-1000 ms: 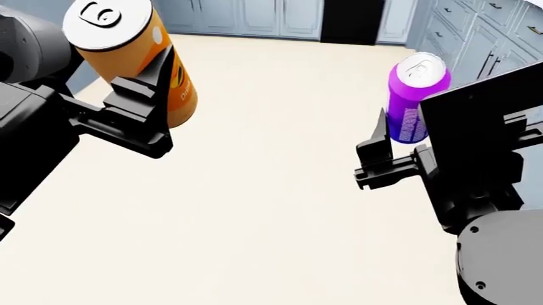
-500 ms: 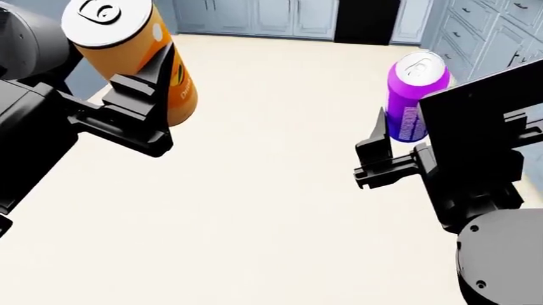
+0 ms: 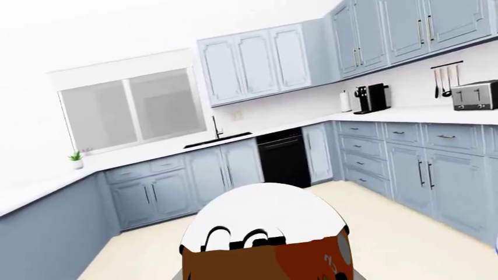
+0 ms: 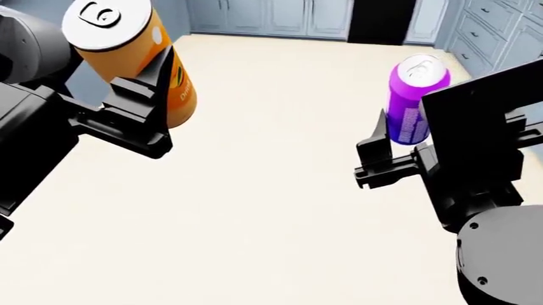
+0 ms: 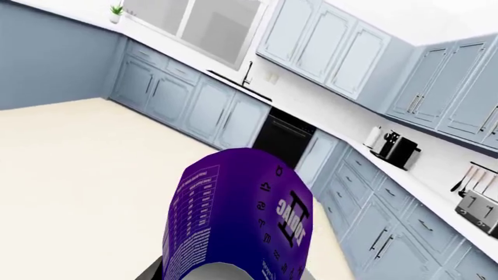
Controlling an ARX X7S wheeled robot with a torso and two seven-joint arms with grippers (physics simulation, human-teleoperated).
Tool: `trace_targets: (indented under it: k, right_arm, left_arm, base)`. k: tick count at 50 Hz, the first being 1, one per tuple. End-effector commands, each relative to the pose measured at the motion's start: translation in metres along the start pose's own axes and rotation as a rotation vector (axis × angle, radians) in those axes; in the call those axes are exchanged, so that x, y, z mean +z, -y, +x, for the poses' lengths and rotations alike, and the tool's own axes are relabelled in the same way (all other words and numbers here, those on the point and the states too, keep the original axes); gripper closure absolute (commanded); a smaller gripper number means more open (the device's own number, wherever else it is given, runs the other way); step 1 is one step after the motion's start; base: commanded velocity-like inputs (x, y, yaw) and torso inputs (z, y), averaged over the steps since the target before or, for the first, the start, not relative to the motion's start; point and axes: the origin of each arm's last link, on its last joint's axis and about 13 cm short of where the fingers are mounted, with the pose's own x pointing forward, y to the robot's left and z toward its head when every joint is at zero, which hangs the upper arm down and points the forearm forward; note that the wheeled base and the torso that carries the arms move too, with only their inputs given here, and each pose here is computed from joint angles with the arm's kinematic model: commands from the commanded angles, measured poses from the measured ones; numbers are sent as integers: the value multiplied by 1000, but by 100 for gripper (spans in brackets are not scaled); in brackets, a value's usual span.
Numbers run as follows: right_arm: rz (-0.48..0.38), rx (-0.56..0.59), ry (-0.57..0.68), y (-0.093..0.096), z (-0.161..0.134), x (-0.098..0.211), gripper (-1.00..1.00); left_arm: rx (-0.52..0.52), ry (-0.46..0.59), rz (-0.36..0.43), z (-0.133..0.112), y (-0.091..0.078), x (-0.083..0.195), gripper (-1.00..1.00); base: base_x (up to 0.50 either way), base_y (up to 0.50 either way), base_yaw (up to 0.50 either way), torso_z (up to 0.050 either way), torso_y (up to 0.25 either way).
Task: Move the drinks to the dining counter.
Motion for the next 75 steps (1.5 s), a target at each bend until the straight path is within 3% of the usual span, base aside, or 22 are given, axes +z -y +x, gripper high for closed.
trace_targets:
  k: [1,75]
  right_arm:
    - [-25,-30,11,1,1,1,100]
    - [-84,-33,32,-2,2,2,100]
  left_arm:
    - [11,7,-7,0,0,0,100]
    - [13,5,-9,-1,-2,-1,100]
  base:
    - [-535,185,0,0,0]
    - [-541,218,0,0,1]
